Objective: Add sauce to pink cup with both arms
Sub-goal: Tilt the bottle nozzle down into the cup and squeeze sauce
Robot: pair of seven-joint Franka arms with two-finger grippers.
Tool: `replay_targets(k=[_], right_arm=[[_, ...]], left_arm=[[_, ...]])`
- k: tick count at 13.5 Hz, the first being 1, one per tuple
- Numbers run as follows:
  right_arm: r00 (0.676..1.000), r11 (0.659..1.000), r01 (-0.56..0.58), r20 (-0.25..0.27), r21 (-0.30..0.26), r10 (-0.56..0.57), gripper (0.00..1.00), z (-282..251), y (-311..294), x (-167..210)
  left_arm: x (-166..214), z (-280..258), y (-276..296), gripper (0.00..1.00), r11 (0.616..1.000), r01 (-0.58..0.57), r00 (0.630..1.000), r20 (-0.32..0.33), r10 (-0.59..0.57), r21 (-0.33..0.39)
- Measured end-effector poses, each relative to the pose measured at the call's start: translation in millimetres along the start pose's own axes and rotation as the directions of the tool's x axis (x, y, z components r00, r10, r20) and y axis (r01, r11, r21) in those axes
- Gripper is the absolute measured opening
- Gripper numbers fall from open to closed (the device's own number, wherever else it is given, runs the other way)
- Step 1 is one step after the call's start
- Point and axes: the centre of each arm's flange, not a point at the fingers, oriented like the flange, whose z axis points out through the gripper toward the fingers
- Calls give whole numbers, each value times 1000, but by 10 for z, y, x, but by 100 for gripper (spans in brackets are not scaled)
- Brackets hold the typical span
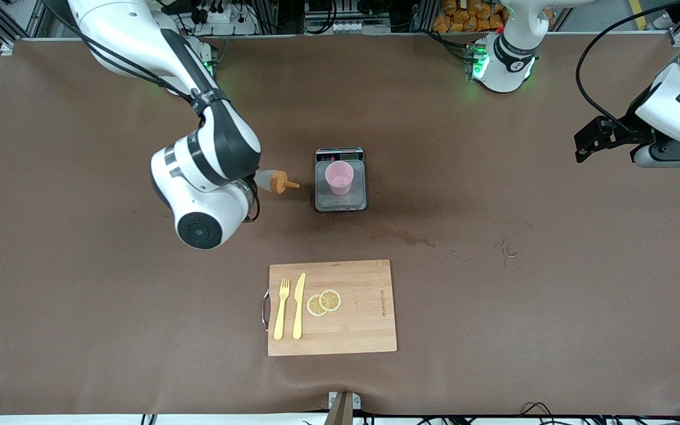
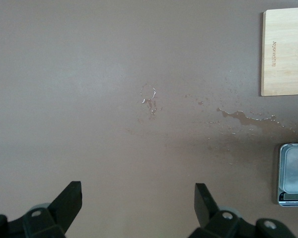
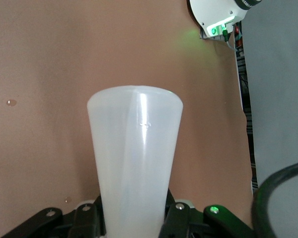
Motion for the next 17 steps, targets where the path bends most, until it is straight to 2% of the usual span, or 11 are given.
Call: replay_targets(k=[7,11,17], right_arm=[[989,998,-24,-142,54,32,39,321,159,-408],[969,991,-48,-236,124,77,39,474,271,-608],[948,984,-67,-297,168,115,39,584,251,-662]], left_arm=[[-2,13,0,100,1000,0,1000,3,0,0],[-2,17,1,100,1000,0,1000,4,0,0],[-2,23,1,100,1000,0,1000,5,0,0]])
